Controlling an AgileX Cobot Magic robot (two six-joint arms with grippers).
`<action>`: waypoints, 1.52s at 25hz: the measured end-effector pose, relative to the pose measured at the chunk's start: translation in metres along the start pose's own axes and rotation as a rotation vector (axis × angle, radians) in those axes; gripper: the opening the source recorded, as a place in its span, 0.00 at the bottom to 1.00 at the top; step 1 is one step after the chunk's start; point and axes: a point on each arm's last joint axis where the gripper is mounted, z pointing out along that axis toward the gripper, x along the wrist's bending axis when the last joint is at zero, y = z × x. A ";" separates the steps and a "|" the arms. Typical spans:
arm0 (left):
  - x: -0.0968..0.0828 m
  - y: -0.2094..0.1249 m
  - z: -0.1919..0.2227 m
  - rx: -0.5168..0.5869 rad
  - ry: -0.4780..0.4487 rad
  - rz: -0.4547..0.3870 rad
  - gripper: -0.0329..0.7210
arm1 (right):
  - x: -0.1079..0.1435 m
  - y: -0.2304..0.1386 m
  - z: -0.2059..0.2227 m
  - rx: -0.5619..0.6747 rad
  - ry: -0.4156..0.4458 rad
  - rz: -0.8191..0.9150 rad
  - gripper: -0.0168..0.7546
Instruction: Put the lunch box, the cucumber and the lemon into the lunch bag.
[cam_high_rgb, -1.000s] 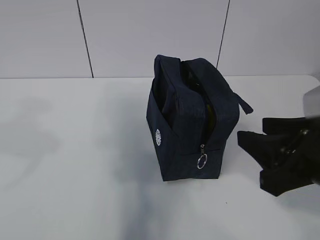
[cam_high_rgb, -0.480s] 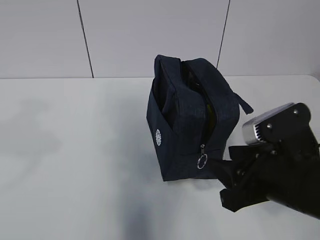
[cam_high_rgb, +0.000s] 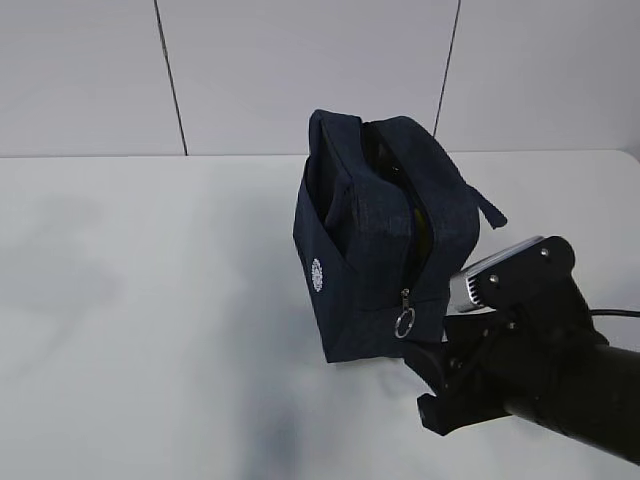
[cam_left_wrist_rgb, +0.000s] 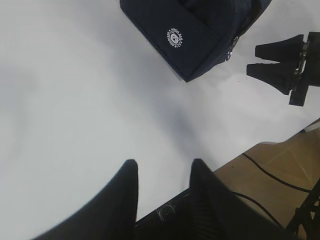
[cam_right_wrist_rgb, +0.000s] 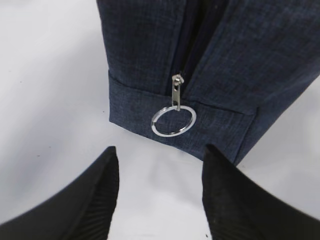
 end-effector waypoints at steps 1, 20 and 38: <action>0.000 0.000 0.000 0.000 0.000 0.000 0.38 | 0.000 -0.001 0.002 0.000 0.000 -0.005 0.55; 0.000 0.000 0.000 0.000 0.000 0.000 0.38 | 0.001 -0.007 0.021 -0.051 0.001 -0.050 0.57; 0.005 0.000 0.000 -0.001 0.051 0.052 0.38 | 0.000 -0.004 0.039 -0.041 -0.027 -0.011 0.59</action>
